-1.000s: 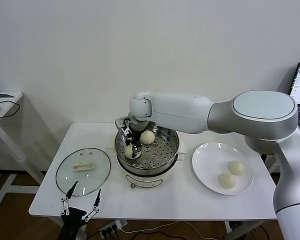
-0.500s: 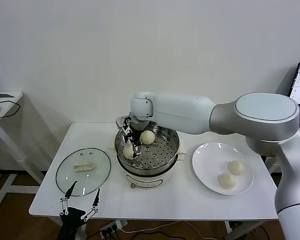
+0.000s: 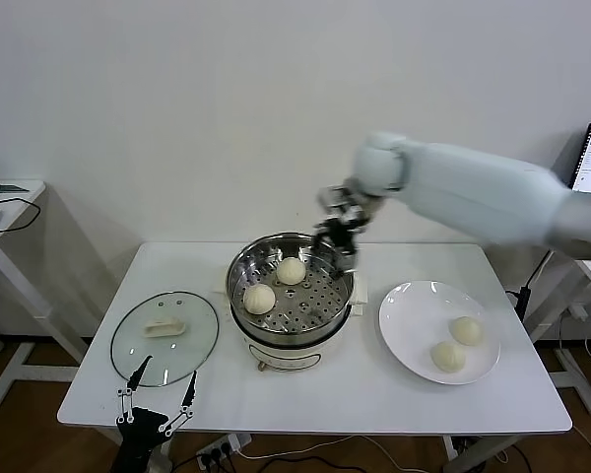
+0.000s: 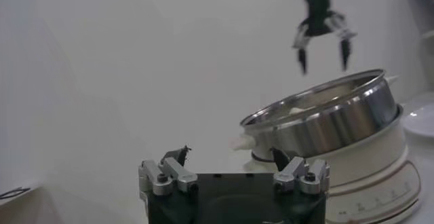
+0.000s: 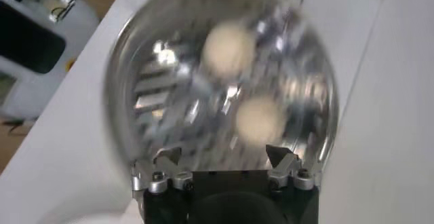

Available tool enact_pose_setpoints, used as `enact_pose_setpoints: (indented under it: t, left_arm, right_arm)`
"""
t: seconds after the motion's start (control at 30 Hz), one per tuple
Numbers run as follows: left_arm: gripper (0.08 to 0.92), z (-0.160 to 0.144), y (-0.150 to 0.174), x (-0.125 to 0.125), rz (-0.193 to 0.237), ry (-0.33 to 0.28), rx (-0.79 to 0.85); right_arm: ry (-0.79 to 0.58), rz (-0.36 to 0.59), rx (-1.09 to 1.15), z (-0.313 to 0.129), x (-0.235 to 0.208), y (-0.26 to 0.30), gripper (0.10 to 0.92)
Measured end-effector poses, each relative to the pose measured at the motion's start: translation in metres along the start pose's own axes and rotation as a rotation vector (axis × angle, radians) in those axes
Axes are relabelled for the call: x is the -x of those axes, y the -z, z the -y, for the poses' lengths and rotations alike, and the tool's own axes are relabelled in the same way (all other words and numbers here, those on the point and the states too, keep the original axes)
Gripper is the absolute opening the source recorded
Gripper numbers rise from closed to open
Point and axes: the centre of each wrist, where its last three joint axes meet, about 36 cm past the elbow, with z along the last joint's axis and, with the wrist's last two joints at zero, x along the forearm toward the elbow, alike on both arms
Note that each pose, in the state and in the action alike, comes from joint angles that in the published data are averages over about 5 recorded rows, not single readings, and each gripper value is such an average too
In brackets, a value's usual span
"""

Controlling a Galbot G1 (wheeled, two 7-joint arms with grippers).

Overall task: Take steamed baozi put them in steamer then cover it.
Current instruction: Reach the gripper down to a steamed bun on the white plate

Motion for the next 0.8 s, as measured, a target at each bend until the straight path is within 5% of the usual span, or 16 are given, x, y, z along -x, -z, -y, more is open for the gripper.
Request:
enact_pose_setpoints:
  t: [0.33, 0.8]
  left_arm:
    - [0.823, -0.001, -0.001, -0.004, -0.014, 0.005, 0.008]
    - [0.823, -0.012, -0.003, -0.003, -0.019, 0.030, 0.031]
  right_arm:
    - [0.067, -0.063, 0.099, -0.077, 0.028, -0.104, 0.823]
    - [0.145, -0.133, 0.167, -0.142, 0.104, -0.150, 0.823]
